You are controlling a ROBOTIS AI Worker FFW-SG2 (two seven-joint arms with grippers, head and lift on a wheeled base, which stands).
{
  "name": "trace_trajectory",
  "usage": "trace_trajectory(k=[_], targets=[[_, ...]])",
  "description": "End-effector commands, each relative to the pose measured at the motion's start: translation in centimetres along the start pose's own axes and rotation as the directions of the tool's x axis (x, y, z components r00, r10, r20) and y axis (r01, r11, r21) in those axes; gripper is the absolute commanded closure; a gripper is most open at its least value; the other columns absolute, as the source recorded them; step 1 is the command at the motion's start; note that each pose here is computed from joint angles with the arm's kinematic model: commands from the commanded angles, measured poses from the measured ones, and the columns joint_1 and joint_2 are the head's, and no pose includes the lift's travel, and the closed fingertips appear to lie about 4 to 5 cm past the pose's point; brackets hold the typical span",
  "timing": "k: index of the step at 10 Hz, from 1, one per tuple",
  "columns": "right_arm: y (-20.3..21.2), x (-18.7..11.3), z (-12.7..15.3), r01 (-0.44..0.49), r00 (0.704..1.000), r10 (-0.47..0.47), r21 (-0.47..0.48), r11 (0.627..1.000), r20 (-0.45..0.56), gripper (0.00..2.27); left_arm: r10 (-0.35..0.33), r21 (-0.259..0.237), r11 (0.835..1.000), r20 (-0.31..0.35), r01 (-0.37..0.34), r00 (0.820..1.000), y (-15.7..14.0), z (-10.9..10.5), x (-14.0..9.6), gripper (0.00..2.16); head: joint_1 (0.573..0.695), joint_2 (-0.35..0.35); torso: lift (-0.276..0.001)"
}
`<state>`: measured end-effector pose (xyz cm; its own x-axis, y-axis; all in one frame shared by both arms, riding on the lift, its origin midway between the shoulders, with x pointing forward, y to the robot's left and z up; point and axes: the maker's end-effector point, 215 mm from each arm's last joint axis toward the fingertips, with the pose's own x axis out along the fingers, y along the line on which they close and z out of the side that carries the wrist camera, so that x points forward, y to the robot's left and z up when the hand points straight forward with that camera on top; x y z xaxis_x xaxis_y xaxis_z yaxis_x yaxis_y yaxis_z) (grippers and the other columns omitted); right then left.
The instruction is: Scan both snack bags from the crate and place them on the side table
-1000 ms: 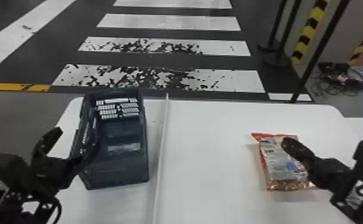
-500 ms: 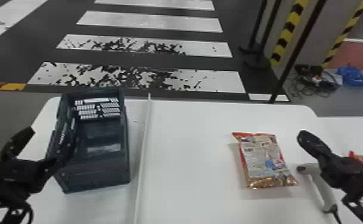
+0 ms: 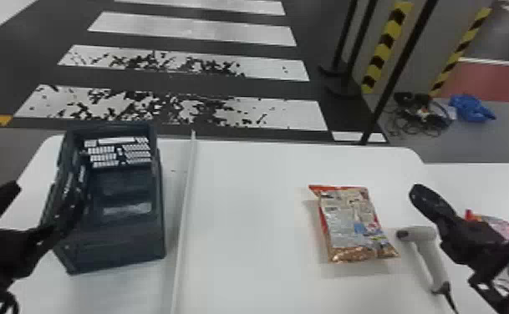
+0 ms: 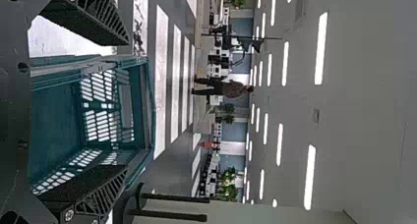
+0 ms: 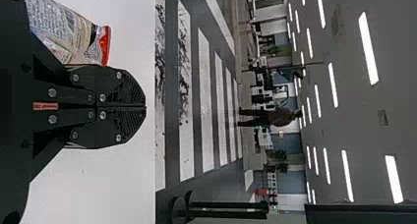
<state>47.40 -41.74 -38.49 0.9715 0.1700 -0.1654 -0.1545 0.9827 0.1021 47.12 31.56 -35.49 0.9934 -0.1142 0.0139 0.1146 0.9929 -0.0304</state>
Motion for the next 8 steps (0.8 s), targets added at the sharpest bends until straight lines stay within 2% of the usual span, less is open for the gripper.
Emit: trace_trajectory(k=[1, 3, 4, 5, 8], targets=[[1.5, 0.8, -0.4, -0.031, 0.999, 0.031, -0.002, 1.0, -0.009, 1.65, 0.0, -0.001, 1.0, -0.001, 0.0, 1.0, 0.0, -0.1, 0.0, 0.1, 0.695, -0.123, -0.098], [3.8, 2.1, -1.5, -0.076, 0.996, 0.075, -0.009, 0.997, -0.037, 1.66, 0.001, -0.002, 1.0, -0.002, -0.001, 1.0, 0.0, -0.1, 0.0, 0.11, 0.695, -0.096, -0.098], [4.8, 2.9, -2.3, -0.095, 0.994, 0.094, -0.008, 0.995, -0.057, 1.74, 0.001, -0.002, 1.0, -0.002, -0.001, 1.0, 0.0, -0.1, 0.0, 0.12, 0.695, -0.08, -0.098], [5.6, 3.6, -3.6, -0.111, 0.99, 0.11, -0.005, 0.994, -0.085, 1.95, -0.001, -0.003, 1.0, -0.002, 0.001, 1.0, 0.0, -0.1, 0.0, 0.12, 0.695, -0.072, -0.098], [5.9, 5.3, -7.2, -0.121, 0.981, 0.122, 0.018, 0.992, -0.149, 1.95, -0.003, -0.004, 1.0, -0.004, 0.003, 1.0, 0.1, -0.2, 0.1, 0.13, 0.695, -0.042, -0.098]])
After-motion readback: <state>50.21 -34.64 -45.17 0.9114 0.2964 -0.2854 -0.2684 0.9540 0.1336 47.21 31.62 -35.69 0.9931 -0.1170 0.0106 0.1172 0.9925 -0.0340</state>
